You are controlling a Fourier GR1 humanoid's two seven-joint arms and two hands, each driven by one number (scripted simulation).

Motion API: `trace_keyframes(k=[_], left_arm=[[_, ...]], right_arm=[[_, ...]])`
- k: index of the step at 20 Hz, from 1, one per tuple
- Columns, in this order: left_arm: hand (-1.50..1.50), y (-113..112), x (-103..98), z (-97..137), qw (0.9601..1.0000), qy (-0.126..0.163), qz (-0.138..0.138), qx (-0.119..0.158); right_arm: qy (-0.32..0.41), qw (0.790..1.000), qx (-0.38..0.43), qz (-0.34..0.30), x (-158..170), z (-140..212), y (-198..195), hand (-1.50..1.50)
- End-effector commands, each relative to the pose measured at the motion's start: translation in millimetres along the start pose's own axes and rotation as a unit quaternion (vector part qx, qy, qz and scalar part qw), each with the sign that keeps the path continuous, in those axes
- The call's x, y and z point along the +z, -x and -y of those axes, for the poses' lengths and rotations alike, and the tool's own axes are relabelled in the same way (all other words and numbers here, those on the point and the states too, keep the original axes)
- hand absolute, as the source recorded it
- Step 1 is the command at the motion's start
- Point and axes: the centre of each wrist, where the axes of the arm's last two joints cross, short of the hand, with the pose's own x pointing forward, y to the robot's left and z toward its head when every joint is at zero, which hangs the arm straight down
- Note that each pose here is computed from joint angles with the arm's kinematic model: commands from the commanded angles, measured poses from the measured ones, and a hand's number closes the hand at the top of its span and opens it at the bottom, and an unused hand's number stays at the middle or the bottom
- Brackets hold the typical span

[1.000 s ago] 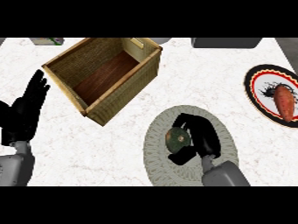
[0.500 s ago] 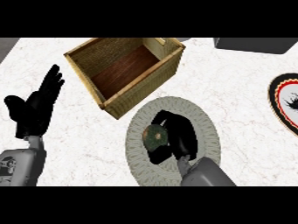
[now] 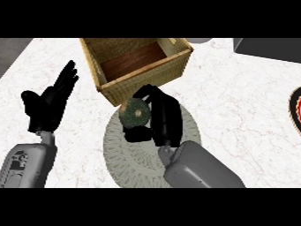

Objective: Pick the squash from the placemat and place it in the basket

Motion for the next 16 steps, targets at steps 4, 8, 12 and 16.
trace_keyframes(k=[4, 8, 12, 16], left_arm=[[0.0, -5.3, -5.8, 7.9, 0.9998, 0.021, -0.001, -0.002], [0.0, -2.4, -6.2, 13.8, 0.9999, 0.017, -0.004, 0.0], [0.0, -9.7, -12.1, 13.5, 0.9999, 0.014, -0.003, -0.005], [0.0, -3.9, -13.4, 17.1, 0.9997, 0.02, -0.01, -0.009]], right_arm=[[0.094, 0.993, -0.05, 0.044, -23.6, 8.3, -58.0, 1.5], [0.117, 0.992, -0.038, 0.031, -37.0, 10.0, -79.1, 1.5], [0.154, 0.987, -0.049, 0.02, -53.8, 19.1, -107.4, 1.5], [0.19, 0.979, -0.076, 0.022, -67.9, 35.4, -145.1, 1.5]])
